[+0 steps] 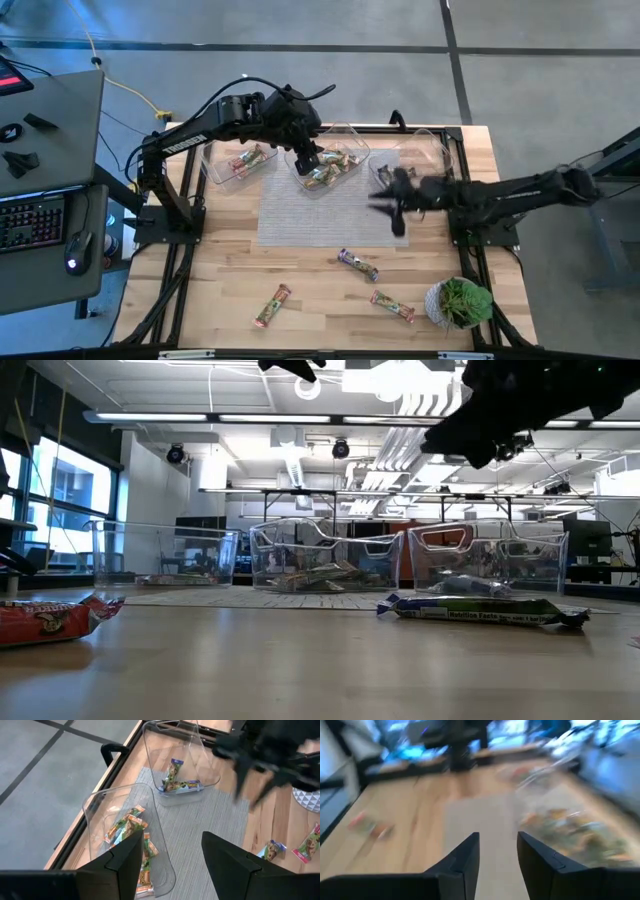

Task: Pick and place Granola Bars by type
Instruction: Put the blue granola bar into the right transparent bin

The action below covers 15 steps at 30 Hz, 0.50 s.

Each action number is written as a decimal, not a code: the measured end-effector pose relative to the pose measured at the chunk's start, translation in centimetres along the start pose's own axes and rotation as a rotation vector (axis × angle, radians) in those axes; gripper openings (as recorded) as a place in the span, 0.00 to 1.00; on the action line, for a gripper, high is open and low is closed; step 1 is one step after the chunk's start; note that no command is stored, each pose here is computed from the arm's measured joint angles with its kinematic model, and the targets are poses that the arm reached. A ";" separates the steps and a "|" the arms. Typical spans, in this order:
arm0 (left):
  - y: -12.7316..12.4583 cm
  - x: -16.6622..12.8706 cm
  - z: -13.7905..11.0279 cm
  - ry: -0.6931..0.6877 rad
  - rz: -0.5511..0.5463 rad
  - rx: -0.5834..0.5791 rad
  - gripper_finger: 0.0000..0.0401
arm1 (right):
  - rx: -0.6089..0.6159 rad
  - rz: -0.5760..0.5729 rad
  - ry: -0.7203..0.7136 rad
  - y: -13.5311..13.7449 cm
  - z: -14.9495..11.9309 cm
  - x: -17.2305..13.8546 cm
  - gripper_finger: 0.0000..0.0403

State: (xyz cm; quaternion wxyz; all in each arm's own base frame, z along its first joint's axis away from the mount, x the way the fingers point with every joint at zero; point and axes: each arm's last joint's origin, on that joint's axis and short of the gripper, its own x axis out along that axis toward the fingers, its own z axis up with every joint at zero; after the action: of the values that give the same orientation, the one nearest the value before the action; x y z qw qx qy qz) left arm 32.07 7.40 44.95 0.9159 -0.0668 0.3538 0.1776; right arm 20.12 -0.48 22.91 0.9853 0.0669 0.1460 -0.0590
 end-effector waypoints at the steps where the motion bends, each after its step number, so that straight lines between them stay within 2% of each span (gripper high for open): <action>1: 0.0 0.0 0.0 0.000 0.000 0.000 0.49 | -0.017 0.023 0.026 0.8 -0.4 0.4 0.28; 6: 0.0 0.0 0.0 0.001 0.000 0.004 0.49 | -0.106 0.088 0.148 4.6 -3.2 2.4 0.28; 15: 0.0 0.0 0.0 0.001 0.000 0.008 0.49 | -0.037 0.164 0.236 7.8 -6.6 4.6 0.28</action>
State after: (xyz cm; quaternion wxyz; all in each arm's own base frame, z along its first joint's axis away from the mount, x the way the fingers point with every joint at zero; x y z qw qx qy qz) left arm 32.06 7.39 44.94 0.9159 -0.0632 0.3552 0.1761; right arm 23.67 7.77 16.17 0.9638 0.0670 0.2561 0.0326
